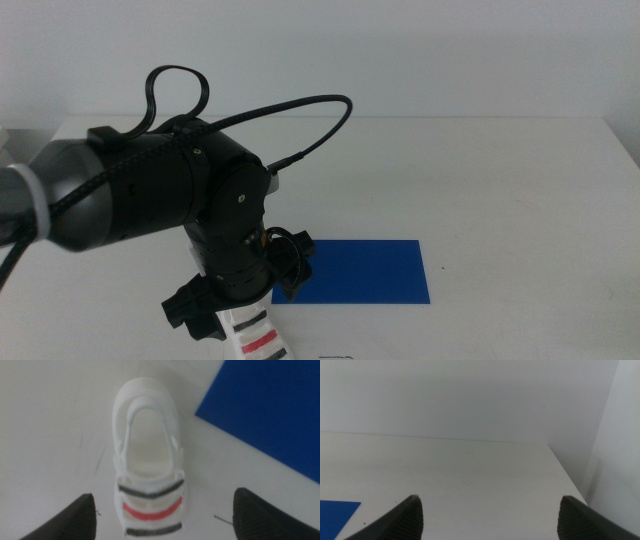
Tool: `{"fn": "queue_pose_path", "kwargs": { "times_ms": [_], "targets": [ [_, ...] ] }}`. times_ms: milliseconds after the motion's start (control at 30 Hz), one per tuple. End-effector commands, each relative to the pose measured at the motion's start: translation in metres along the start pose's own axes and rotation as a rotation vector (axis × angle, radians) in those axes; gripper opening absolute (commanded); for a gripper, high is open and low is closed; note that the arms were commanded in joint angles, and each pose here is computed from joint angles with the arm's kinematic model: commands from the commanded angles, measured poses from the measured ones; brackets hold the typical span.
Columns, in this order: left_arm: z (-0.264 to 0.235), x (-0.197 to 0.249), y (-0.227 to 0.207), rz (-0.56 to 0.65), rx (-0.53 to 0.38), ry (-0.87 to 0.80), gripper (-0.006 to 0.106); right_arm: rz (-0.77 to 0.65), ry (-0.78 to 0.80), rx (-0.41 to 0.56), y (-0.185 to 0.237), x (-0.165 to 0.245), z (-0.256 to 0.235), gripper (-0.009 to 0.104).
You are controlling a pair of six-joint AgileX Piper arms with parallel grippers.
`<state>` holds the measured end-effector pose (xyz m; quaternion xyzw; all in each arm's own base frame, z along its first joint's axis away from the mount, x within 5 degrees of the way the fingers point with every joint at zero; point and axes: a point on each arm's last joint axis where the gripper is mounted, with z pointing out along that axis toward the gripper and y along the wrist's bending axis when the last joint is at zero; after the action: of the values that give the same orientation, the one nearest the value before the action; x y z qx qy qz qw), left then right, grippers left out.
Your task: Use one arm to grab the shoe from the table and place it on the mat.
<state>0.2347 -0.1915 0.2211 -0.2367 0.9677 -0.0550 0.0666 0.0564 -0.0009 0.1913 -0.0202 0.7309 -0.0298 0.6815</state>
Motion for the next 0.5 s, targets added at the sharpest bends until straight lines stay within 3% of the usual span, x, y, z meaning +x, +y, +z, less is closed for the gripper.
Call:
{"fn": "queue_pose_path", "kwargs": {
  "times_ms": [0,467],
  "targets": [
    [-0.012,-0.008,-0.005,-0.028,0.078,0.000,0.093,-0.014,-0.113,0.008,-0.001,-0.014,-0.003,0.094],
    [0.036,-0.022,-0.009,0.045,0.015,0.081,0.093,-0.014,-0.113,0.008,-0.001,-0.014,-0.003,0.094]
  ]
}}
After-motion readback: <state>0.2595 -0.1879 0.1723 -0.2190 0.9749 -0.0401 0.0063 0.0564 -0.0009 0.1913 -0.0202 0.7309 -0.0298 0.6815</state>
